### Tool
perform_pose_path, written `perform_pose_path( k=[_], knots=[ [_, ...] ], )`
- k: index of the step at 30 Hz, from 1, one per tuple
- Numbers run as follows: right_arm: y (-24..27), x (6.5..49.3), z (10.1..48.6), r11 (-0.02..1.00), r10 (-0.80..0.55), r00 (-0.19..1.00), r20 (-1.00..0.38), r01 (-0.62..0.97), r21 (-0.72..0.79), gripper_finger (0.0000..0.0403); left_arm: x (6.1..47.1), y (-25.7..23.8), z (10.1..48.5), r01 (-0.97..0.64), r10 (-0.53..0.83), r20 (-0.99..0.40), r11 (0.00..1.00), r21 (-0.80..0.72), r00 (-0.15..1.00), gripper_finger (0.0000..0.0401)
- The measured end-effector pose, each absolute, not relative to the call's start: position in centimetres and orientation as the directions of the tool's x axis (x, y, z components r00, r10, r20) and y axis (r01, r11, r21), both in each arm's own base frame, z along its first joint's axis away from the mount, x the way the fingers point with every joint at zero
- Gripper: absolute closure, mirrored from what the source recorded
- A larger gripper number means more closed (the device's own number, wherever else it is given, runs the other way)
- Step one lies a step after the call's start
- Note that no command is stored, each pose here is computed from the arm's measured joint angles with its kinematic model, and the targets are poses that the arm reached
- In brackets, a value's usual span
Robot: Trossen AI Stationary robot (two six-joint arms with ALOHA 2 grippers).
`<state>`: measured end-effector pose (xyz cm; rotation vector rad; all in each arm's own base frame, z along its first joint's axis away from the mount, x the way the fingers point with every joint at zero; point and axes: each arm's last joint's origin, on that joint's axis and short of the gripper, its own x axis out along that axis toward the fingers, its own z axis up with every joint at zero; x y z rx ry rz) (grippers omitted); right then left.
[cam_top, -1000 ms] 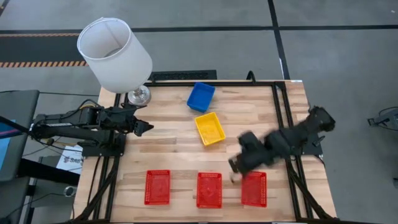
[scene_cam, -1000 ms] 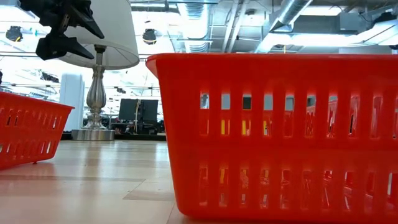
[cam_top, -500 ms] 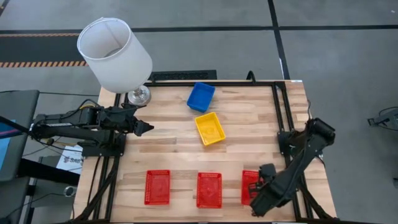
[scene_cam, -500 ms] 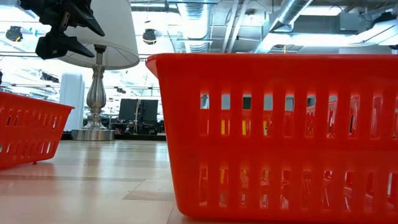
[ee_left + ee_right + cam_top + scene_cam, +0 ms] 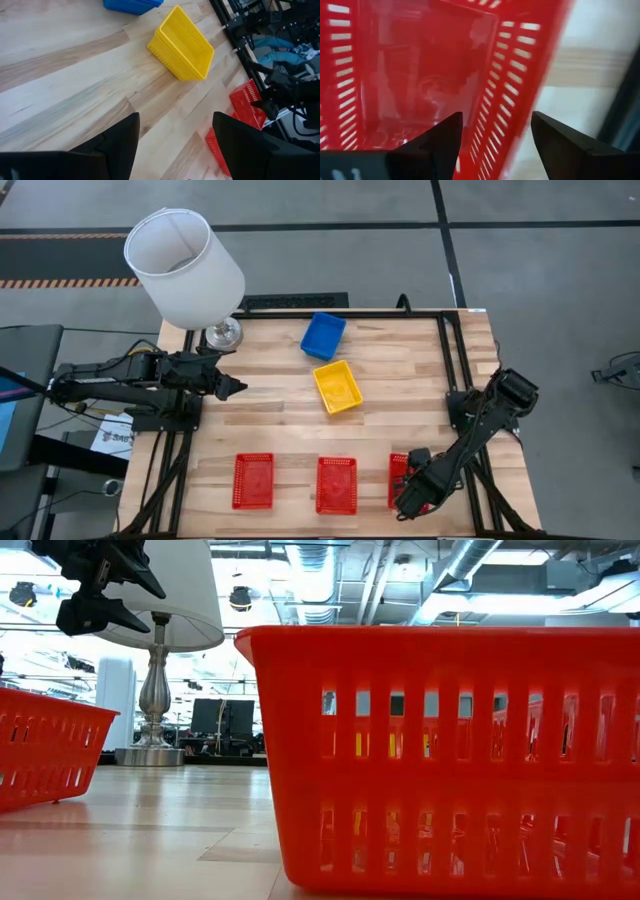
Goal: Stack baskets by color
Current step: Stack the right red bin on the middle red bin
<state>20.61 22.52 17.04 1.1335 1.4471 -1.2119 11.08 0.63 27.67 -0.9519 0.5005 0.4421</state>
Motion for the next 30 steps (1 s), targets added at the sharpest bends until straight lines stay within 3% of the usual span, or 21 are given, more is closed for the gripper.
perform_pose_path(
  k=[5, 11, 13, 19, 26, 30],
  knots=[
    [22.4, 20.7, 16.5, 0.09, 0.104, -0.149, -0.983, 0.986, -0.14, 0.0185, 11.0, 0.6, 27.6, -0.565, 0.136, -0.587, 0.508, -0.65, 0.798, 0.016],
    [22.1, 21.3, 16.5, 0.074, 0.116, -0.138, -0.984, 0.989, -0.13, 0.035, 11.1, 0.6, 27.6, -0.566, 0.136, -0.588, 0.508, -0.65, 0.798, 0.016],
    [21.9, 21.8, 16.8, 0.075, 0.112, -0.114, -0.987, 0.992, -0.106, 0.0386, 11.1, 0.6, 27.6, -0.565, 0.136, -0.587, 0.509, -0.65, 0.798, 0.016],
    [20.6, 24.2, 19.7, 0.057, 0.037, -0.048, -0.998, 0.997, -0.046, 0.0395, 11.1, 0.6, 27.6, -0.565, 0.138, -0.587, 0.51, -0.648, 0.798, 0.016],
    [19.1, 27.5, 26.3, 0.062, -0.058, 0.137, -0.989, 0.989, 0.133, 0.0397, 11.1, 0.7, 27.6, -0.57, 0.15, -0.585, 0.51, -0.645, 0.797, 0.016],
    [18.5, 28.6, 28.0, 0.058, -0.088, 0.232, -0.969, 0.972, 0.228, 0.0397, 11.1, 0.7, 27.6, -0.572, 0.157, -0.584, 0.511, -0.642, 0.796, 0.016]
  ],
)
